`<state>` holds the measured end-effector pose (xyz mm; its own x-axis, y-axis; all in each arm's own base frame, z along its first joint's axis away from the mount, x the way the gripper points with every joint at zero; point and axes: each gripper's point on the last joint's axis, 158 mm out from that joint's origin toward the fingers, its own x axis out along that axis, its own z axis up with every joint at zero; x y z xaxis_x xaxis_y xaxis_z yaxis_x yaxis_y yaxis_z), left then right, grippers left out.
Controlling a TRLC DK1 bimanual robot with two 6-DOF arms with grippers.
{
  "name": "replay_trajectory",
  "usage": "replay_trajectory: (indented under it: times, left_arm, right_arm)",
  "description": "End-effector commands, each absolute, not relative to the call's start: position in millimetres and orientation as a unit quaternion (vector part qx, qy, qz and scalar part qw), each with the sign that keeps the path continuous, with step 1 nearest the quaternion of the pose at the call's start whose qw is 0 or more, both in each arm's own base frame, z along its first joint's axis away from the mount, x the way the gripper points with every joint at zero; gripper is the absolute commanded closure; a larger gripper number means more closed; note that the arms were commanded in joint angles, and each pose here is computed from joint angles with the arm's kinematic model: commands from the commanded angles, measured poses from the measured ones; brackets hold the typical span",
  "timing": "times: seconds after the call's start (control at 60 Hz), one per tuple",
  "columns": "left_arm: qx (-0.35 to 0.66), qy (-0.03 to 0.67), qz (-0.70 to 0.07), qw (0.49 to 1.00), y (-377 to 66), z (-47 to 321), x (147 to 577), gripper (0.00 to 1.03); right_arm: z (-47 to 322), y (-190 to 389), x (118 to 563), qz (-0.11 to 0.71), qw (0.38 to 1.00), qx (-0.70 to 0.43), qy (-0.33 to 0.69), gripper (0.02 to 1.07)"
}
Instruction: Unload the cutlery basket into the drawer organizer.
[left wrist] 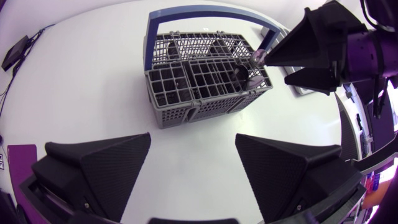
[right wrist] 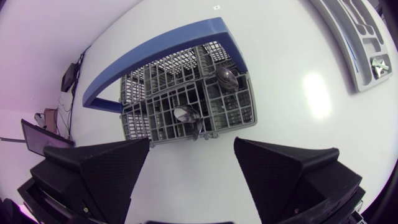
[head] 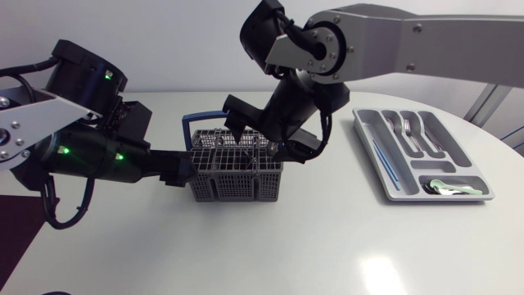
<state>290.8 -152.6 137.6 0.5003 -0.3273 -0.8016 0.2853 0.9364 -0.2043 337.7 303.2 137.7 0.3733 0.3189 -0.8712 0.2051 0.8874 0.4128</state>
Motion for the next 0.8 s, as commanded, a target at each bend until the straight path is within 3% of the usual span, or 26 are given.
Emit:
replay_trajectory:
  times: [0.0, 0.167, 0.783]
  left_arm:
    - [-0.015, 0.471, -0.179, 0.864, -148, 130, 286, 0.08]
    - [-0.015, 0.471, -0.178, 0.864, -147, 127, 283, 0.08]
    - [-0.014, 0.474, -0.175, 0.863, -144, 120, 283, 0.08]
  right_arm:
    - [130, 311, 343, 0.024, 0.790, 0.249, 0.559, 0.10]
    - [122, 319, 343, 0.026, 0.784, 0.257, 0.565, 0.11]
    - [108, 324, 355, -0.003, 0.784, 0.272, 0.558, 0.35]
